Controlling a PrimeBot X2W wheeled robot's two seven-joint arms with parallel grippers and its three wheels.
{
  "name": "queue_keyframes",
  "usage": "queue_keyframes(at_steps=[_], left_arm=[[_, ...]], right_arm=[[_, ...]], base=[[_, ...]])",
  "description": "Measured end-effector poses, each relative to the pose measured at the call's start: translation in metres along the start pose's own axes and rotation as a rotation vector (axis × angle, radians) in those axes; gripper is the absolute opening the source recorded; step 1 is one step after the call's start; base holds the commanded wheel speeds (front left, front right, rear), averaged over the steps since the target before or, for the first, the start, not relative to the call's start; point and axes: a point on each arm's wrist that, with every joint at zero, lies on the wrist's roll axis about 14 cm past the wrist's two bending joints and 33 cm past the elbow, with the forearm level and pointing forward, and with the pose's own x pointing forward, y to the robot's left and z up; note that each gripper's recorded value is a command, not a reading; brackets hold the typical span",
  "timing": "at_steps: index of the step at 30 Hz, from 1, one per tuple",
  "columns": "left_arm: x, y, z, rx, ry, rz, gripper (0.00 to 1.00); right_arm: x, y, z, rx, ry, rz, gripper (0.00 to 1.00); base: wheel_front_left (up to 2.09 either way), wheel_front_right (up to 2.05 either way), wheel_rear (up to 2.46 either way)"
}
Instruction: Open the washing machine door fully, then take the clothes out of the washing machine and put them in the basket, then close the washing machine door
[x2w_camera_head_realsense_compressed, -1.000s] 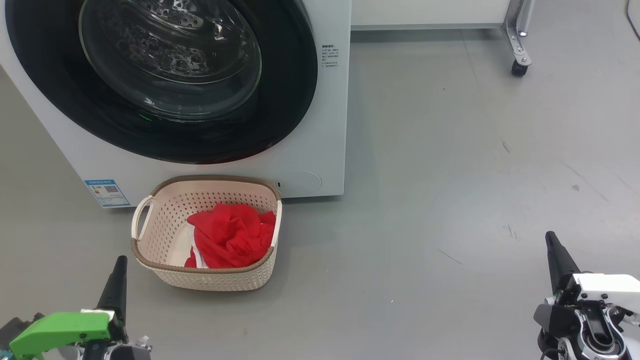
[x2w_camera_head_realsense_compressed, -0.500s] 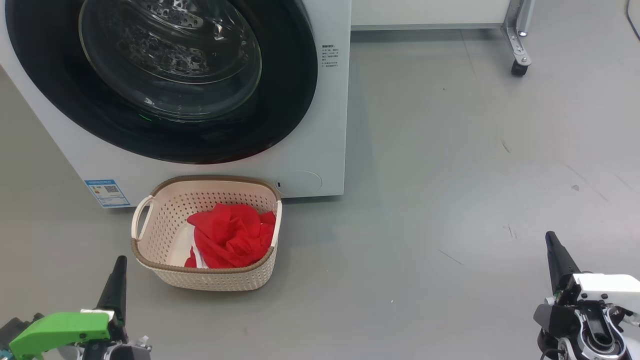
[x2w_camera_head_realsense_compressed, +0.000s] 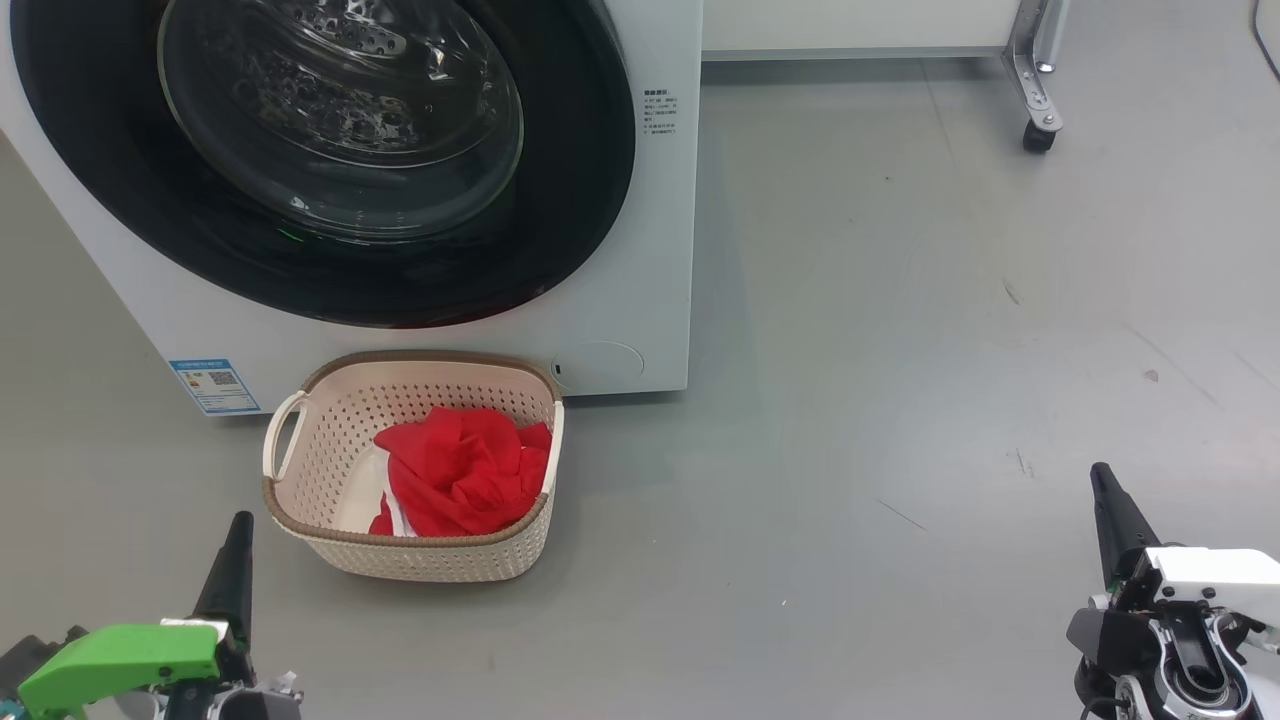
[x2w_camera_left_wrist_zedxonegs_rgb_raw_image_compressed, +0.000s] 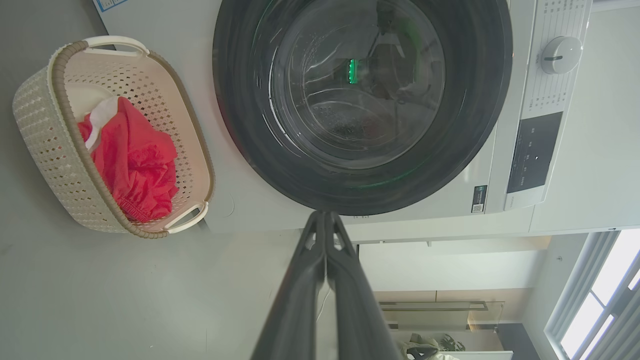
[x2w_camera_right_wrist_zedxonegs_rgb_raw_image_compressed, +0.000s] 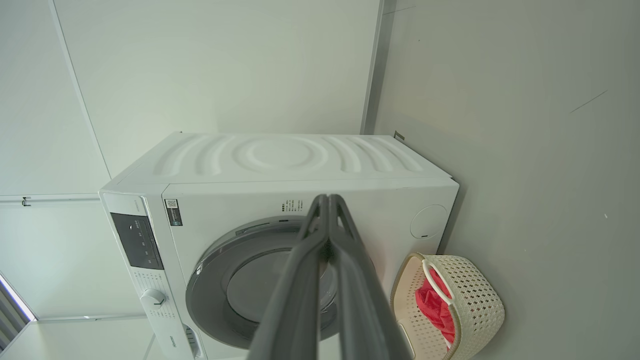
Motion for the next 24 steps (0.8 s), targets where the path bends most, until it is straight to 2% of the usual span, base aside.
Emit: queue_keyframes(at_steps=[24], left_arm=[[0.0000,-0.0001,0.0004,0.000,-0.001,0.000,0.00]], right_arm=[[0.0000,0.0000,-0.0001,0.002,-0.001,0.000,0.00]], base=[[0.00,0.00,0.00]])
